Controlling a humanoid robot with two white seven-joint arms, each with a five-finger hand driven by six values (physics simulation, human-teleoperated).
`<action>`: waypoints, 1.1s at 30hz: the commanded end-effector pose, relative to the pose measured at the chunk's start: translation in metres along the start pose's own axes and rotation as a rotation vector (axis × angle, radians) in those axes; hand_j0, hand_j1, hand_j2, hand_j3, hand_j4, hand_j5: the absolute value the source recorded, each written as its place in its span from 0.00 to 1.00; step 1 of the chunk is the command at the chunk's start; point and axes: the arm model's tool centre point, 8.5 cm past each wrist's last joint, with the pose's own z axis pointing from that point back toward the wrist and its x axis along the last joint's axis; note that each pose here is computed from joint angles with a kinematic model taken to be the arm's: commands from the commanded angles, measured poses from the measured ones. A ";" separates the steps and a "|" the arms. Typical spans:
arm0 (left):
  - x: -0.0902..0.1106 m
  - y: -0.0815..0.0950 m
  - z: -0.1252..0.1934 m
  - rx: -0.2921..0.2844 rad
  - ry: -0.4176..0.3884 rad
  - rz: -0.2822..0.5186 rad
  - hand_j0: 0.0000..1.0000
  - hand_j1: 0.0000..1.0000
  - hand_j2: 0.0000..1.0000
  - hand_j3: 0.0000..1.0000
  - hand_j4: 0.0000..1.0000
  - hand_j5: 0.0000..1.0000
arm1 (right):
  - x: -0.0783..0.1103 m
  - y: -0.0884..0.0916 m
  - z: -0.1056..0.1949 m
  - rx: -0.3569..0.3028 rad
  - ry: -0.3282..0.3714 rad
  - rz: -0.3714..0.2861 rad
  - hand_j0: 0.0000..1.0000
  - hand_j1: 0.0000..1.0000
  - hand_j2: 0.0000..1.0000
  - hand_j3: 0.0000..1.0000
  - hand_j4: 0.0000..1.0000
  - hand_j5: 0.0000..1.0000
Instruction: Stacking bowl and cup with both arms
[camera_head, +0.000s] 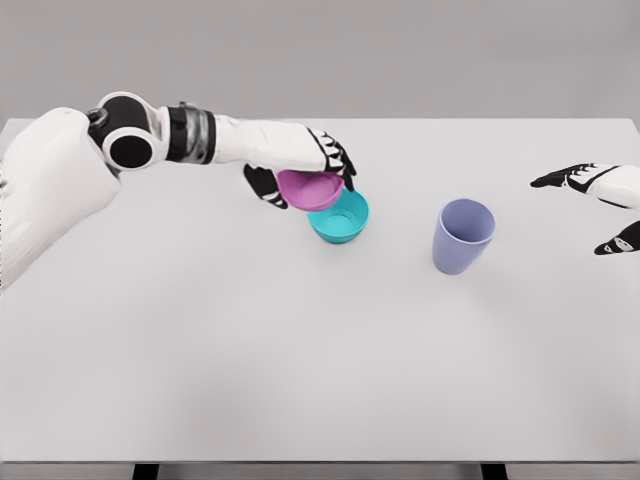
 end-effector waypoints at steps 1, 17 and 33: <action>0.003 0.001 -0.007 0.000 -0.007 -0.004 0.73 0.73 0.73 0.73 0.73 0.73 | 0.000 -0.001 0.000 -0.004 0.000 -0.005 1.00 1.00 1.00 1.00 1.00 1.00; 0.011 0.001 -0.034 -0.018 -0.017 -0.005 0.74 0.74 0.74 0.74 0.74 0.74 | -0.001 -0.004 0.002 -0.014 0.004 -0.004 1.00 1.00 1.00 1.00 1.00 1.00; 0.014 -0.005 -0.042 -0.033 -0.013 0.005 0.75 0.75 0.75 0.75 0.75 0.75 | -0.002 -0.005 0.004 -0.016 0.007 -0.003 1.00 1.00 1.00 1.00 1.00 1.00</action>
